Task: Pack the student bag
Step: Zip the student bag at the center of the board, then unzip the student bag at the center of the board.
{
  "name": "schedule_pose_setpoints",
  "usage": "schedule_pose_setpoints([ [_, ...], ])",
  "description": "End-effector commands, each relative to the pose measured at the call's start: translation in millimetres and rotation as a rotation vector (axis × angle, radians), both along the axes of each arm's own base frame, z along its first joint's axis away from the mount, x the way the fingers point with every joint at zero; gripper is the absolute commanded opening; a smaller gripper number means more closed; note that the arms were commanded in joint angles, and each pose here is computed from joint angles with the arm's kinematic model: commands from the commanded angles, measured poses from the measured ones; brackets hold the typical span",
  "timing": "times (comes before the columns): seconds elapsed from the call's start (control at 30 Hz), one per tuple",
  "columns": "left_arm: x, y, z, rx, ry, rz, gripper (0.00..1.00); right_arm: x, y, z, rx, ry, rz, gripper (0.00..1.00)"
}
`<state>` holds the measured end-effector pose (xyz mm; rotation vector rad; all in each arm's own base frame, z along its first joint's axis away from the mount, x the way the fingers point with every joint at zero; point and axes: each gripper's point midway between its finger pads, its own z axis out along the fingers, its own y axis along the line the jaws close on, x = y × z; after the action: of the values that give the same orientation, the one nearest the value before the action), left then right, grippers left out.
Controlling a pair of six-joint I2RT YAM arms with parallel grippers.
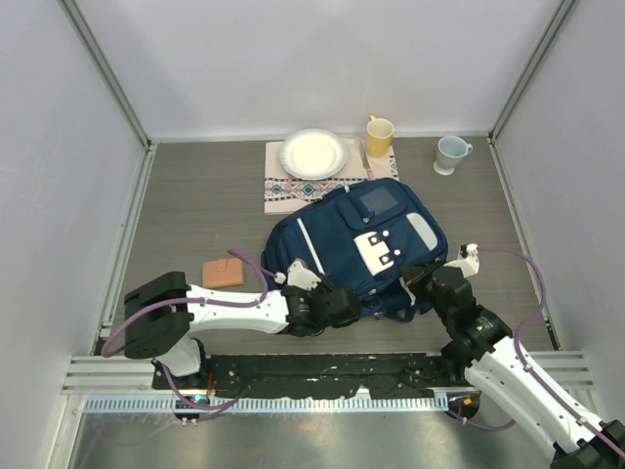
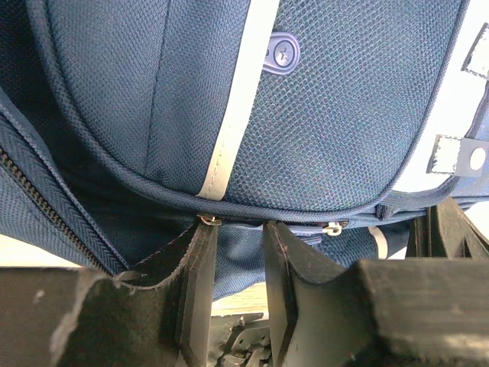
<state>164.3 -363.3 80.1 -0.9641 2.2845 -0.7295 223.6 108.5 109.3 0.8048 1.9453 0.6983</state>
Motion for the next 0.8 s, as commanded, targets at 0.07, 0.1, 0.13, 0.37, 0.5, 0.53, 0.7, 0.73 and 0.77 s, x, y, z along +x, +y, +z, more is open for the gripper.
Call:
schedule_pose_setpoints([
  [0.07, 21.6, 40.1, 3.1, 0.137, -0.109, 0.109, 0.23, 2.8, -10.2, 14.4, -0.054, -0.031, -0.029, 0.01],
  [0.1, 21.5, 43.7, 1.9, 0.143, -0.109, 0.115, 0.23, 2.3, -9.8, 13.3, -0.053, -0.029, -0.027, 0.01],
  [0.13, 22.1, 45.6, 1.7, 0.142, -0.112, 0.126, 0.23, 2.3, -8.5, 13.6, -0.044, -0.031, -0.023, 0.01],
  [0.37, 24.6, 56.4, 1.2, 0.157, -0.128, 0.16, 0.37, 1.8, -5.8, 11.6, -0.032, -0.029, -0.014, 0.01],
  [0.5, 23.7, 63.5, -1.4, 0.173, -0.123, 0.175, 0.35, 1.8, -6.6, 10.6, -0.035, -0.025, -0.016, 0.01],
  [0.53, 23.6, 65.1, -2.2, 0.176, -0.123, 0.179, 0.34, 1.9, -6.4, 11.7, -0.031, -0.029, -0.017, 0.01],
  [0.7, 25.3, 70.0, -3.8, 0.191, -0.132, 0.192, 0.21, 1.2, -6.3, 10.0, -0.03, -0.026, -0.017, 0.01],
  [0.73, 25.6, 69.4, -2.5, 0.189, -0.136, 0.193, 0.18, 1.5, -6.2, 11.0, -0.028, -0.028, -0.017, 0.01],
  [0.77, 25.8, 71.0, -2.3, 0.197, -0.139, 0.194, 0.15, 1.3, -5.6, 11.0, -0.029, -0.028, -0.013, 0.01],
])
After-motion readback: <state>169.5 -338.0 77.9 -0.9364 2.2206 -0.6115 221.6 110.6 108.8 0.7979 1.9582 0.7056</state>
